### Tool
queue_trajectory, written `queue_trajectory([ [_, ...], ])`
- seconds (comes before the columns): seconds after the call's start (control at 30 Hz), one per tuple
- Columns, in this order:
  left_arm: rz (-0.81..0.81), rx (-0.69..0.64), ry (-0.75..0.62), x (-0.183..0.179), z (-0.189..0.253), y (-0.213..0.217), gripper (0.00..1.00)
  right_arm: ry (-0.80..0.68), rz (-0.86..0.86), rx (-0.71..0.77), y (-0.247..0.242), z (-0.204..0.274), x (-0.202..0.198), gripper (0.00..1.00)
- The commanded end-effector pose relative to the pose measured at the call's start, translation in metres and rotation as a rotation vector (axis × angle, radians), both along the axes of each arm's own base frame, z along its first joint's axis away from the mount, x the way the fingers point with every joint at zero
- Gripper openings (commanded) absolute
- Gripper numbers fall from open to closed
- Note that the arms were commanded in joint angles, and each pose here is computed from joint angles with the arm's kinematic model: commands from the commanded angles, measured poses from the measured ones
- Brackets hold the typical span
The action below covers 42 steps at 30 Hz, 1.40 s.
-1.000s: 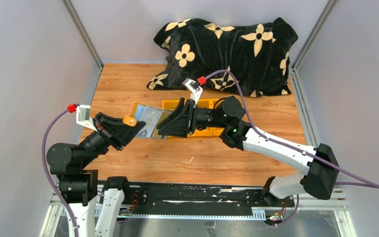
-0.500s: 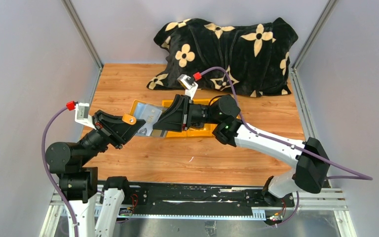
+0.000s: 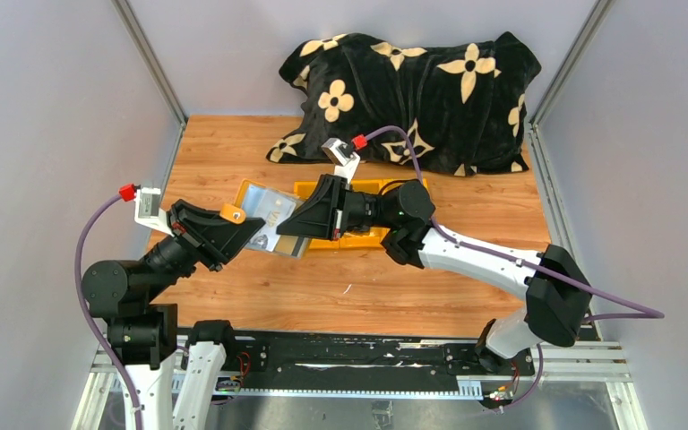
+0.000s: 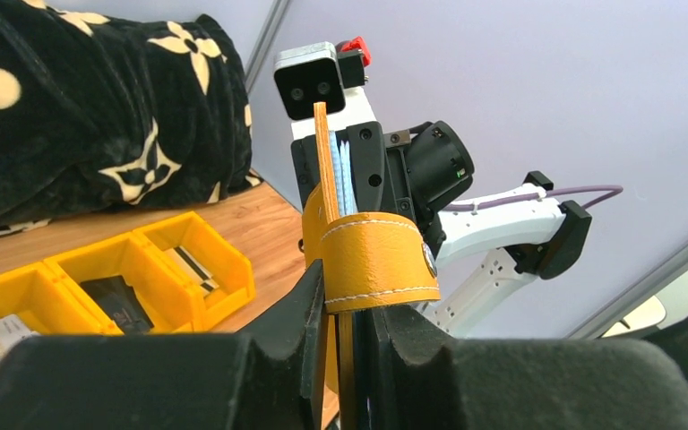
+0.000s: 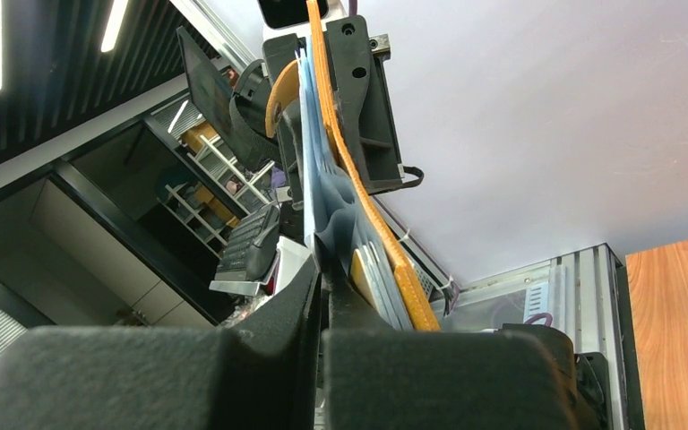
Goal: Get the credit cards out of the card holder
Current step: Remove the credit card from the card holder.
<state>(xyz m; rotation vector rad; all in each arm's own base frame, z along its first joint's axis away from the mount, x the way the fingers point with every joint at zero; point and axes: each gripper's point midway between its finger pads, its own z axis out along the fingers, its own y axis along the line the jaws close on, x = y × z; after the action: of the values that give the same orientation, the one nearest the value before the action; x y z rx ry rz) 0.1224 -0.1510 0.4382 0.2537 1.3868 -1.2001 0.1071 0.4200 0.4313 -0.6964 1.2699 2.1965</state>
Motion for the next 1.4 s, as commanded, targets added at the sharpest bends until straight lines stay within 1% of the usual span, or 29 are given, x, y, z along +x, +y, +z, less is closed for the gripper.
queue_trajectory([
  [0.0, -0.027, 0.003, 0.039, 0.0, -0.007, -0.002, 0.2, -0.062, 0.026, 0.106, -0.019, 0.022, -0.019, 0.0],
  [0.27, -0.015, -0.007, 0.024, 0.0, 0.001, -0.001, 0.14, -0.067, 0.005, 0.069, -0.025, 0.002, -0.022, 0.0],
  [0.63, 0.009, -0.006, 0.016, 0.0, 0.004, 0.001, 0.0, -0.093, 0.004, 0.073, -0.032, 0.002, -0.028, 0.0],
  [0.7, 0.014, -0.005, 0.019, 0.001, 0.002, 0.001, 0.0, -0.093, 0.006, 0.086, -0.032, 0.007, -0.029, 0.05],
  [0.73, 0.015, -0.006, 0.021, 0.002, 0.002, 0.002, 0.0, -0.092, 0.007, 0.097, -0.031, 0.01, -0.029, 0.1],
  [0.8, 0.018, -0.007, 0.021, 0.002, 0.002, 0.002, 0.0, -0.09, 0.016, 0.116, -0.028, 0.017, -0.031, 0.25],
  [0.83, 0.02, -0.007, 0.022, 0.003, 0.002, 0.002, 0.0, -0.088, 0.02, 0.125, -0.027, 0.021, -0.032, 0.29],
  [0.9, 0.02, -0.006, 0.022, 0.003, 0.002, 0.002, 0.0, -0.089, 0.033, 0.145, -0.024, 0.027, -0.034, 0.35],
  [0.97, 0.018, -0.005, 0.018, 0.001, 0.003, 0.002, 0.0, -0.083, 0.047, 0.155, -0.02, 0.03, -0.034, 0.37],
  [1.03, 0.018, -0.003, 0.015, 0.001, 0.004, 0.002, 0.0, -0.078, 0.052, 0.163, -0.02, 0.031, -0.034, 0.35],
  [1.1, 0.017, -0.003, 0.013, 0.0, 0.005, 0.002, 0.0, -0.07, 0.047, 0.162, -0.019, 0.031, -0.032, 0.27],
  [1.2, 0.017, -0.003, 0.009, 0.0, 0.006, 0.002, 0.0, -0.055, 0.037, 0.149, -0.018, 0.028, -0.03, 0.09],
  [1.27, 0.015, -0.002, 0.007, 0.0, 0.006, 0.001, 0.0, -0.049, 0.028, 0.141, -0.019, 0.025, -0.027, 0.0],
  [1.37, 0.016, 0.004, -0.004, -0.002, 0.008, 0.001, 0.0, -0.041, 0.011, 0.125, -0.024, 0.019, -0.022, 0.0],
])
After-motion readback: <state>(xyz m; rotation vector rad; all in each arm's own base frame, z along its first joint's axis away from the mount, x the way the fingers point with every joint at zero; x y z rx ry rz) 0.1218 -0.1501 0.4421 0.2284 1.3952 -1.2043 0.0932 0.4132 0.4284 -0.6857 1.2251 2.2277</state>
